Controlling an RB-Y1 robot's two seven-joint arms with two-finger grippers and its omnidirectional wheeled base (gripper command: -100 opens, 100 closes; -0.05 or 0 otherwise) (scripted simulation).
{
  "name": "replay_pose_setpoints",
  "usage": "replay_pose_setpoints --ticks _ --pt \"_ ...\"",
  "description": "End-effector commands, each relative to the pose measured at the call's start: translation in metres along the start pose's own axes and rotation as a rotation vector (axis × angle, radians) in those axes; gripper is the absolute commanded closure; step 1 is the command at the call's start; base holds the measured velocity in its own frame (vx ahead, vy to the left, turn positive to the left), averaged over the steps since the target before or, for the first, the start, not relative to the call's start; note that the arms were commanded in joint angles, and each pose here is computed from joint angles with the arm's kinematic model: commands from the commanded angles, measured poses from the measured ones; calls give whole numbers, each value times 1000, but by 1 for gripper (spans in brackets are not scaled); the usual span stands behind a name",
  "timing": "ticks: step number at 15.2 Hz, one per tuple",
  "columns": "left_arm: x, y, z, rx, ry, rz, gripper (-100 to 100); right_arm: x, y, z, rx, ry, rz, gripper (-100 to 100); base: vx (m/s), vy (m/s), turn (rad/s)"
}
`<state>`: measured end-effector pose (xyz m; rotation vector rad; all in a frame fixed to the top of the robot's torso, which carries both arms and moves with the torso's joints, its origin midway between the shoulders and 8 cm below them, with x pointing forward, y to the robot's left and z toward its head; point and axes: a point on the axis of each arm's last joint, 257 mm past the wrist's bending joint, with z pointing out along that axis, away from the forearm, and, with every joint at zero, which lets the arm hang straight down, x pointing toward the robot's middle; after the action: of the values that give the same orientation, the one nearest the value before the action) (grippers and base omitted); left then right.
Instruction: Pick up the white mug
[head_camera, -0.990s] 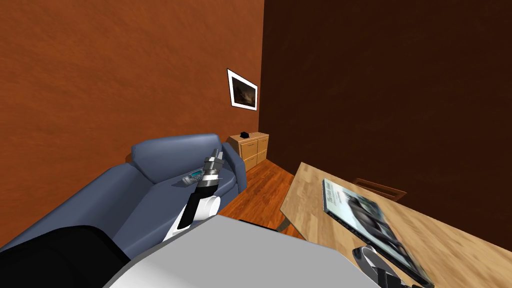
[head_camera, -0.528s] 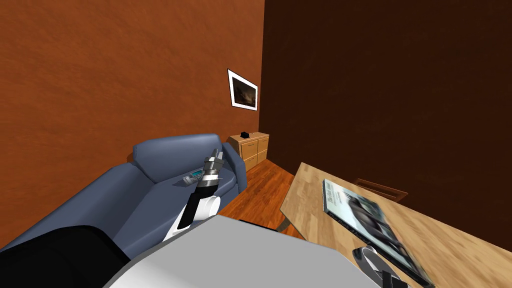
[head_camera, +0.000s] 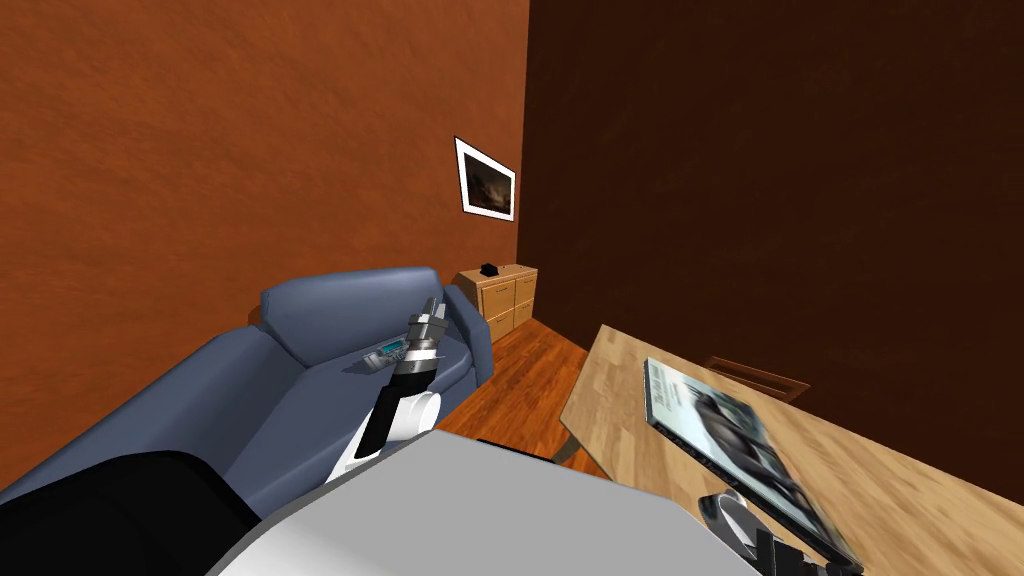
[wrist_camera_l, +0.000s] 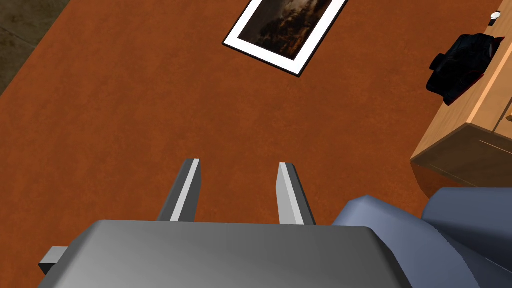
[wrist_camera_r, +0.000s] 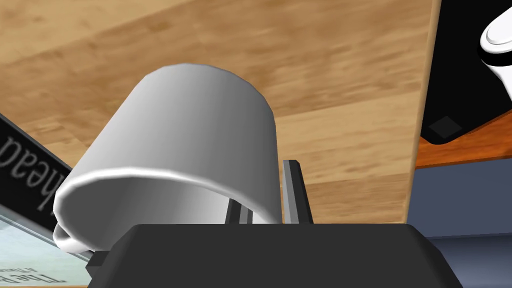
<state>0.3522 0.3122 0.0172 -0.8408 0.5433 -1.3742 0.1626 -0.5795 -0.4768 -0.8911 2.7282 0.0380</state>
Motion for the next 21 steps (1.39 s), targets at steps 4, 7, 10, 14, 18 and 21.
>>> replay_pose_setpoints --ticks 4,7,10,14,18,21 --pt "0 0 0 0 0 0 0 -8 3 6 -30 -2 -6 100 2 3 -8" --pt "0 0 0 0 0 0 0 -13 -2 6 -37 -3 -9 100 -3 4 -17" --pt "0 0 0 0 0 0 0 -17 -8 6 -39 -3 -13 100 -25 17 -22" --pt "0 0 0 0 0 0 0 -28 -33 -3 -12 -11 -18 100 -31 19 -23" --pt "0 0 0 0 0 0 0 -34 -41 -4 -13 -10 -23 100 -31 22 -25" --pt "0 0 0 0 0 0 0 -38 -53 -10 1 -8 -29 100 -29 17 -20"
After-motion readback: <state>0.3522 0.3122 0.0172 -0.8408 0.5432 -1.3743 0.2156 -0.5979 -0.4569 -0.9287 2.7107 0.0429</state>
